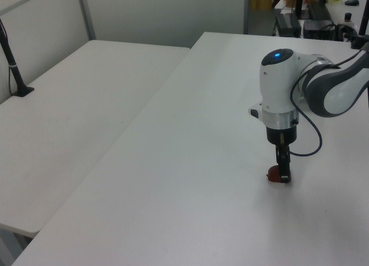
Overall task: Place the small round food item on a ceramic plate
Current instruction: 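Close the gripper on the dark red food item, then lift the held food item and carry it toward the brown plate, then lower the food item onto the plate and open the gripper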
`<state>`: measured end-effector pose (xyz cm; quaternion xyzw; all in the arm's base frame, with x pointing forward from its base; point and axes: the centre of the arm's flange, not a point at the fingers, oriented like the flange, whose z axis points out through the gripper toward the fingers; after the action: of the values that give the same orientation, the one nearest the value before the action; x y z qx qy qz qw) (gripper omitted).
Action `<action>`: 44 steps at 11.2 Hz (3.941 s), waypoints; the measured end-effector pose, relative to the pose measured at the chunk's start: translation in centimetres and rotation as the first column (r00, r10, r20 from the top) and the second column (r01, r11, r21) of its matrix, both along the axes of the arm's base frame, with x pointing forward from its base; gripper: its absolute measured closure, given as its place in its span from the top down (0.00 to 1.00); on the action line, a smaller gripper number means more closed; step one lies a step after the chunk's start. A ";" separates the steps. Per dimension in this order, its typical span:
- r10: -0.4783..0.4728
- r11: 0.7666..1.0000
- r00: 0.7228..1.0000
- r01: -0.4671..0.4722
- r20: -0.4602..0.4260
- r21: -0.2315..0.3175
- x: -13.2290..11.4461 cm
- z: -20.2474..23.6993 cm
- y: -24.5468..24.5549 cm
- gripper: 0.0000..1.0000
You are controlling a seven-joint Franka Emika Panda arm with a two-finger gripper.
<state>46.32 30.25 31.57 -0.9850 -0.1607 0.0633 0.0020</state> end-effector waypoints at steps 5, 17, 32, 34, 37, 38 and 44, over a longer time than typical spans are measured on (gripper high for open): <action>0.032 0.999 0.999 -0.031 0.020 -0.021 -0.1 -1.0 0.0 0.59; -0.010 0.999 0.995 0.013 0.098 -0.031 2.2 6.8 -2.7 0.12; -0.085 0.996 0.992 0.084 0.095 0.013 8.4 24.8 -31.6 0.12; -0.126 0.992 0.983 0.125 0.130 0.015 8.7 25.0 -34.7 0.12; -0.129 0.992 0.980 0.129 0.152 0.010 9.0 23.9 -39.3 0.12; -0.124 0.992 0.982 0.124 0.141 0.006 9.1 23.0 -40.7 0.12; -0.075 0.997 0.993 0.076 0.087 -0.010 9.8 14.0 -44.0 0.12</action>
<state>56.15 -13.74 45.58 -0.9921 -0.1229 0.0214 -0.0092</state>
